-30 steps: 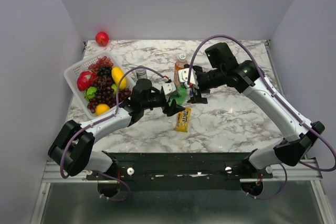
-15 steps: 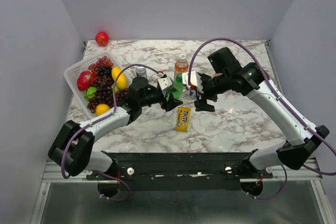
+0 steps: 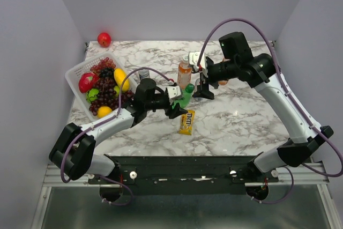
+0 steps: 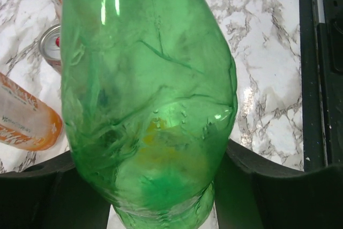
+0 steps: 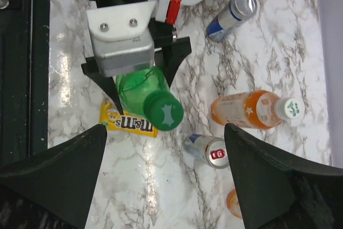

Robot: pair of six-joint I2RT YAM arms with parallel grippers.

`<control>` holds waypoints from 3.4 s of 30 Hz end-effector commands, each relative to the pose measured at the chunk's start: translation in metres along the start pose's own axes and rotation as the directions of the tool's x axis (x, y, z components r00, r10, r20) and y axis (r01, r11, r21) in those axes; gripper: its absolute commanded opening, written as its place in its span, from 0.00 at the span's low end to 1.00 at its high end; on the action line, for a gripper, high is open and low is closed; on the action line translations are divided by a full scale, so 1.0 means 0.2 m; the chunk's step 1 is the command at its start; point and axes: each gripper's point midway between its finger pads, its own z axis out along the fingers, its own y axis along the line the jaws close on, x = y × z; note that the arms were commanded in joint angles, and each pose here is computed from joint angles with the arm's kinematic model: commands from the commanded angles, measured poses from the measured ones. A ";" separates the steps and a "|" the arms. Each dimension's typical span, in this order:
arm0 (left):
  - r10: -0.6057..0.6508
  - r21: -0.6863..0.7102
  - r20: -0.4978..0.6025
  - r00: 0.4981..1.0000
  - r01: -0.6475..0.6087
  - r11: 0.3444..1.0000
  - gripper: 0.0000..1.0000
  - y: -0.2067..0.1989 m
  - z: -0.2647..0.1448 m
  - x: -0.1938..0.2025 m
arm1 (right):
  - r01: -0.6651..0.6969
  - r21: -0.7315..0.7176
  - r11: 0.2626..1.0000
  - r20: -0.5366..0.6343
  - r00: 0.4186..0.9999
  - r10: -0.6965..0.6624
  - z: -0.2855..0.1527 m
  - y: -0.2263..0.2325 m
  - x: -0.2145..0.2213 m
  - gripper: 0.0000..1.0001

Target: Screw on the bottle caps

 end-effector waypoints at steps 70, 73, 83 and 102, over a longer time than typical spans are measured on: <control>-0.125 -0.054 0.065 0.990 0.129 0.990 0.00 0.08 -0.01 -0.19 | 0.045 -0.186 0.982 -0.015 0.999 -0.049 0.07 0.22 0.14 0.96; -0.135 -0.086 0.078 0.988 0.141 0.986 0.00 0.12 -0.02 -0.19 | 0.019 -0.175 0.984 -0.038 0.999 -0.026 0.06 0.24 0.17 0.96; -0.149 -0.126 0.078 0.986 0.158 0.979 0.00 0.17 -0.03 -0.16 | -0.055 -0.179 0.982 -0.072 0.997 0.042 -0.01 0.32 0.20 0.95; -0.003 0.046 -0.025 1.000 0.004 0.999 0.00 -0.04 -0.02 -0.10 | 0.077 -0.172 0.982 0.128 0.990 -0.055 0.11 0.14 -0.09 0.95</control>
